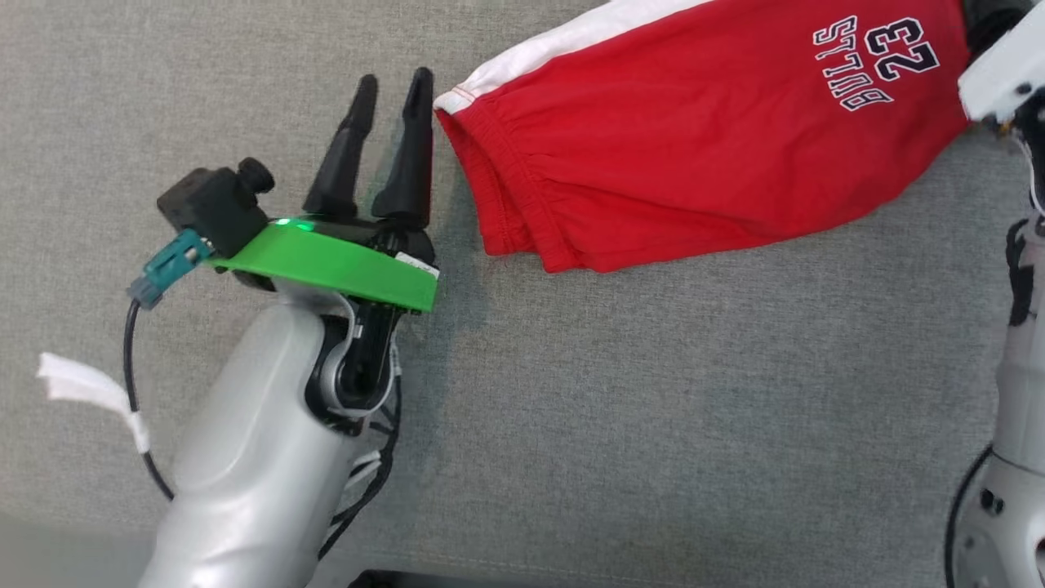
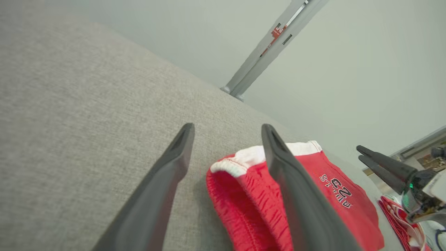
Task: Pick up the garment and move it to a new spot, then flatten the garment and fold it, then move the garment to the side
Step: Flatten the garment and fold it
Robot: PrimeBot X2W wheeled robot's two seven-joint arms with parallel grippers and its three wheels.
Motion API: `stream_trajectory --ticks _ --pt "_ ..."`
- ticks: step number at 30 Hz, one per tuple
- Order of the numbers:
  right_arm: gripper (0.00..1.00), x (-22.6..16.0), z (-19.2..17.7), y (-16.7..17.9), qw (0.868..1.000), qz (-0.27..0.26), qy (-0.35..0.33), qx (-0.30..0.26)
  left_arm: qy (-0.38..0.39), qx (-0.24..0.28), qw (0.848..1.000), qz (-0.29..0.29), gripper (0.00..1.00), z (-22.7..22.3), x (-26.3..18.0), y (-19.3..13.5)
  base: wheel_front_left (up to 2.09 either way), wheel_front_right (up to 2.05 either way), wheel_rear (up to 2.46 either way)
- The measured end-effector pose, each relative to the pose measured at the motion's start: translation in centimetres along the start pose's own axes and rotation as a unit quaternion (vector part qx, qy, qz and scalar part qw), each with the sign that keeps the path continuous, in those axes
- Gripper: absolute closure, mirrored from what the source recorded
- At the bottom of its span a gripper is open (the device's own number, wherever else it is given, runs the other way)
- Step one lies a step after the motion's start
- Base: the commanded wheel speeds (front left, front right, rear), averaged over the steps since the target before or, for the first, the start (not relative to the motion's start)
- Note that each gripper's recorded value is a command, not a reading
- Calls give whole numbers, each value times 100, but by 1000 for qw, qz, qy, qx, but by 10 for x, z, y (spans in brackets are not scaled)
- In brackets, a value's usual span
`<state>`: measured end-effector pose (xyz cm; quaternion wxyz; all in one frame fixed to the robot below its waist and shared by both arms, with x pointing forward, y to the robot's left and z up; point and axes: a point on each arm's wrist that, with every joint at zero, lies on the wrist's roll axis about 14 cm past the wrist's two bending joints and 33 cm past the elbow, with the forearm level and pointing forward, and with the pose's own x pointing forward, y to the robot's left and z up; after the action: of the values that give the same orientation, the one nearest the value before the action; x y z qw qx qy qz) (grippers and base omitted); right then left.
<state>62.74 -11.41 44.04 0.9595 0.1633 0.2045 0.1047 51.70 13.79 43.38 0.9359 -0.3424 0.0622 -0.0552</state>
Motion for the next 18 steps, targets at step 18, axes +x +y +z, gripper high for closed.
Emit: stream_trajectory --ticks 18 --pt "0 5 -62 -34 973 -49 160 -159 -73 239 968 21 0 41 -73 5 0 0 0"
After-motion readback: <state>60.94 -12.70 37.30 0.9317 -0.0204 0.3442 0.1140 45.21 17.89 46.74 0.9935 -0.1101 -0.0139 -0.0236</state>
